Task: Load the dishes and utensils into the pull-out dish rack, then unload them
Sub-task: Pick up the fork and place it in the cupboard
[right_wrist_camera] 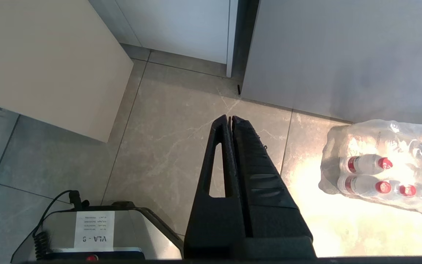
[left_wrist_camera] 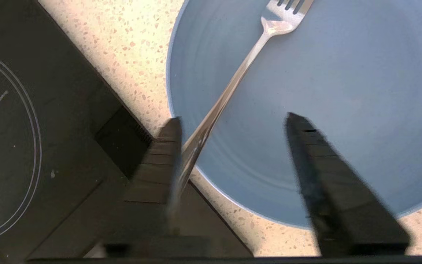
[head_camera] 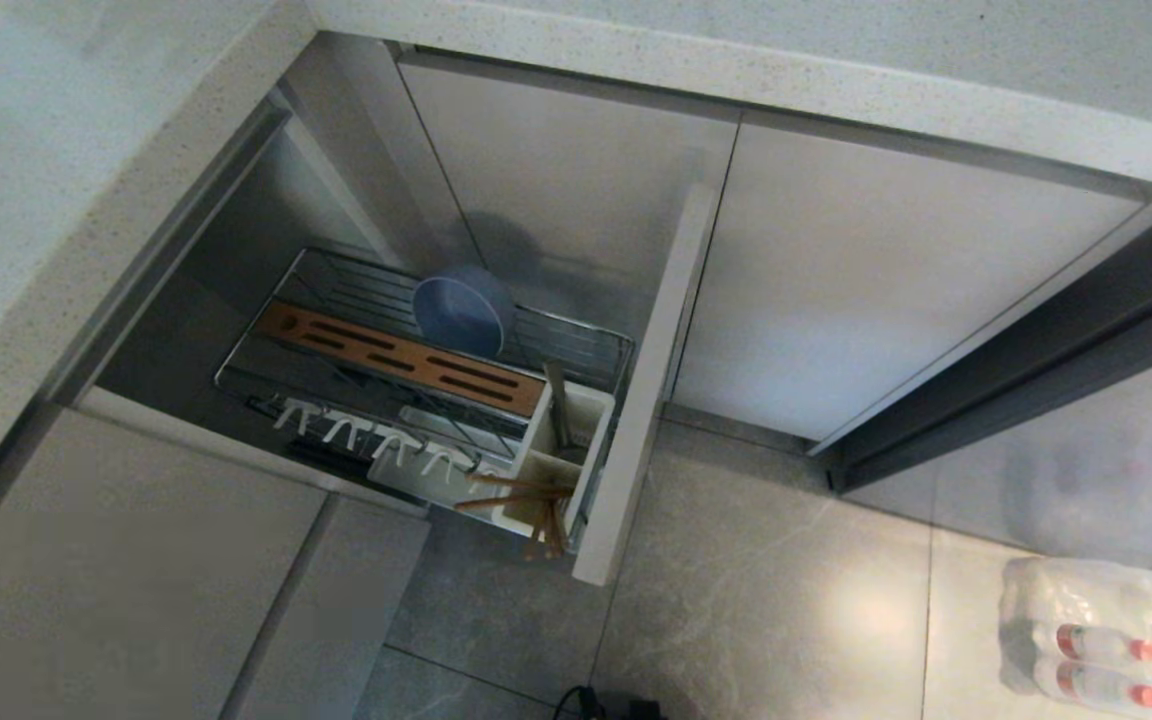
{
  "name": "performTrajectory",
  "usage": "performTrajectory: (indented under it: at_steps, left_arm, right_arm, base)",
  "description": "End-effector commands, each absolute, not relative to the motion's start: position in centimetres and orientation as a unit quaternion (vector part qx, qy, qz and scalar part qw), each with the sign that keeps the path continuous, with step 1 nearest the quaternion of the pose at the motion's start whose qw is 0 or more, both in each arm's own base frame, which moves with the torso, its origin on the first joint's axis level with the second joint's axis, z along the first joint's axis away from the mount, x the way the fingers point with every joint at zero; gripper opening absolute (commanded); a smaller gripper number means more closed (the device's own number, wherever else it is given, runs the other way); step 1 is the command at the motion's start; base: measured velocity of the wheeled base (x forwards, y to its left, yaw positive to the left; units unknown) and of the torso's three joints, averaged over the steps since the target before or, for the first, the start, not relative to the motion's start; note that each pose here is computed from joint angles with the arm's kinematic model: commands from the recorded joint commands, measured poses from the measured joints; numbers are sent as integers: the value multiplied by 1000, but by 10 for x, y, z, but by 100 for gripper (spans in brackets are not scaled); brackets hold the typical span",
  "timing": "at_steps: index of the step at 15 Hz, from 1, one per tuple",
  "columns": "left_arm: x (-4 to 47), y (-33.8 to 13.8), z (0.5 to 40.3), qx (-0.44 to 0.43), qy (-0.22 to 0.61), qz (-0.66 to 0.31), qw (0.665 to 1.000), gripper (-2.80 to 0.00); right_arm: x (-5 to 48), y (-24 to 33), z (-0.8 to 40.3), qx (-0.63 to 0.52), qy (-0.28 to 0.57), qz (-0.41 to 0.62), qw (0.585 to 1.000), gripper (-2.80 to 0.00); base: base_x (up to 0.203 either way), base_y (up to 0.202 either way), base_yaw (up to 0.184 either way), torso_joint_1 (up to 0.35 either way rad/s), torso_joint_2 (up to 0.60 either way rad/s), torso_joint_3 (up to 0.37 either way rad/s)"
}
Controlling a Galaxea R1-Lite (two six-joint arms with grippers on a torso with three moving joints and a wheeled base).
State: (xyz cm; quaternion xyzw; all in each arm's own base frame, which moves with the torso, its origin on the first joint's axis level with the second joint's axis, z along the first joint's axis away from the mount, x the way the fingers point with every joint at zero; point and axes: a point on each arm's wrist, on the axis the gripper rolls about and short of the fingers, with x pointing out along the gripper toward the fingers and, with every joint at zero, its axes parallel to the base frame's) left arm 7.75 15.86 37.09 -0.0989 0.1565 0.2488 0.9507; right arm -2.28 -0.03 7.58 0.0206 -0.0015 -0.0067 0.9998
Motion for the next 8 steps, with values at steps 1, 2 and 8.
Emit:
performTrajectory:
  at_steps: [1,2,8]
  left_arm:
    - [79,161,369,-103,158,242,952,0]
    - [81,164,368,-103,154,229,956,0]
    - [94,187,352,-86,121,180,972,0]
  right_arm:
    - [-23,0,76,21,-1,-7,1000,-280]
    - [-23,0,76,21,-1,-7,1000,-280]
    - [-23,0,76,21,-1,-7,1000,-280]
  base:
    - [0,0,0,0,0,0]
    - [0,0,0,0,0,0]
    - [0,0,0,0,0,0]
